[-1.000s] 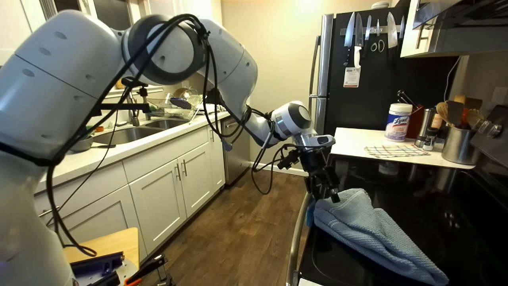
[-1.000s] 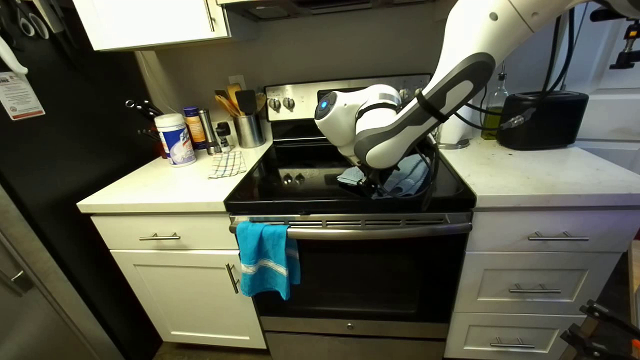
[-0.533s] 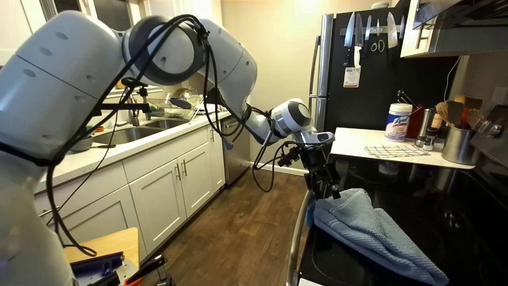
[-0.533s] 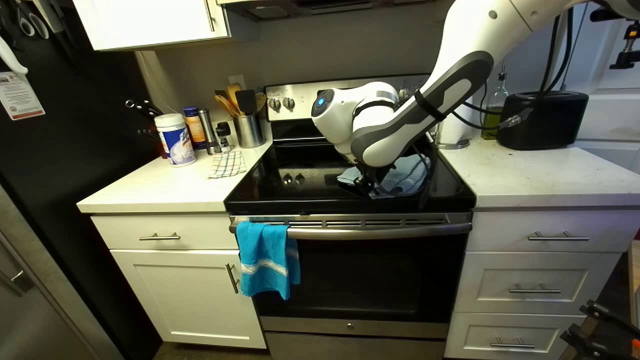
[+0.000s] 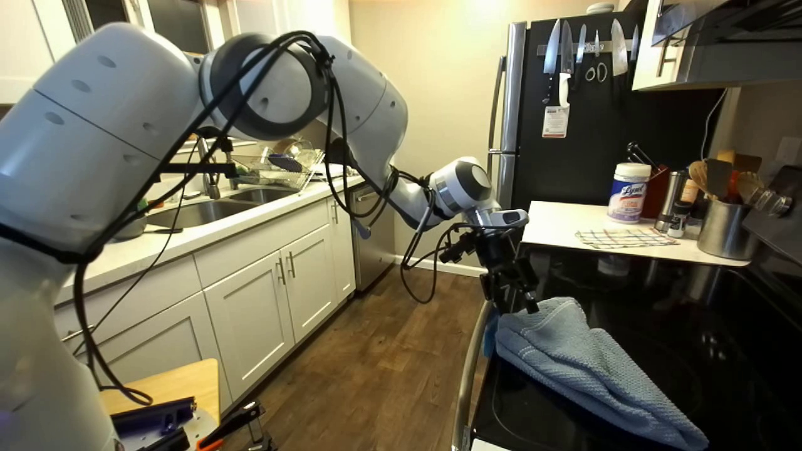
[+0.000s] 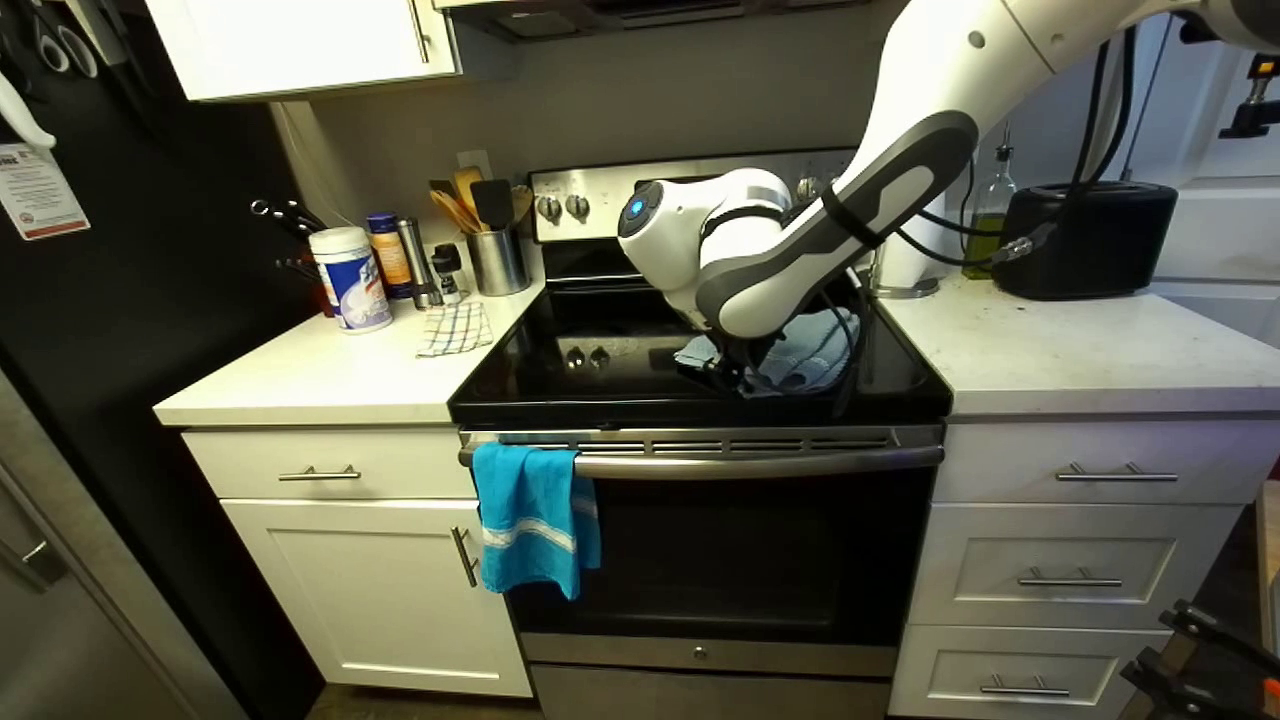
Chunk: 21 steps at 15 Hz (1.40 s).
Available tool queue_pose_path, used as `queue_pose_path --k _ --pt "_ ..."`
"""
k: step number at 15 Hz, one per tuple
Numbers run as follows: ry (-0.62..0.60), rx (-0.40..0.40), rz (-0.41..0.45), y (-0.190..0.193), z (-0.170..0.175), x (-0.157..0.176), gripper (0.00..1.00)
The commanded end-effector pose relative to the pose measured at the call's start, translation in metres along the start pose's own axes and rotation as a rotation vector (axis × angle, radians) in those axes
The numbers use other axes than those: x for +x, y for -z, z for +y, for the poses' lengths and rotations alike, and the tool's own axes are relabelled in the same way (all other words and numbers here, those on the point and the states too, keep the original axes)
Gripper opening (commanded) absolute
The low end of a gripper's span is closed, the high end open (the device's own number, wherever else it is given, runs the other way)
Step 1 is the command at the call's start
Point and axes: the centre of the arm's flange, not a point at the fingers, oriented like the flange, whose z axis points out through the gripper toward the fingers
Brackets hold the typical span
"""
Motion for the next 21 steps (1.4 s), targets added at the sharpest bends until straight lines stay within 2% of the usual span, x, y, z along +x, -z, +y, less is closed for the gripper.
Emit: queue_pose_path --k 1,9,21 --pt "0.066 0.032 -0.013 -0.002 0.0 0.009 1.0" --pt "0.11 0.059 -0.027 -0.008 0.008 0.011 1.0" --pt "0.076 0.094 -0.065 -0.021 0.024 0.01 1.0"
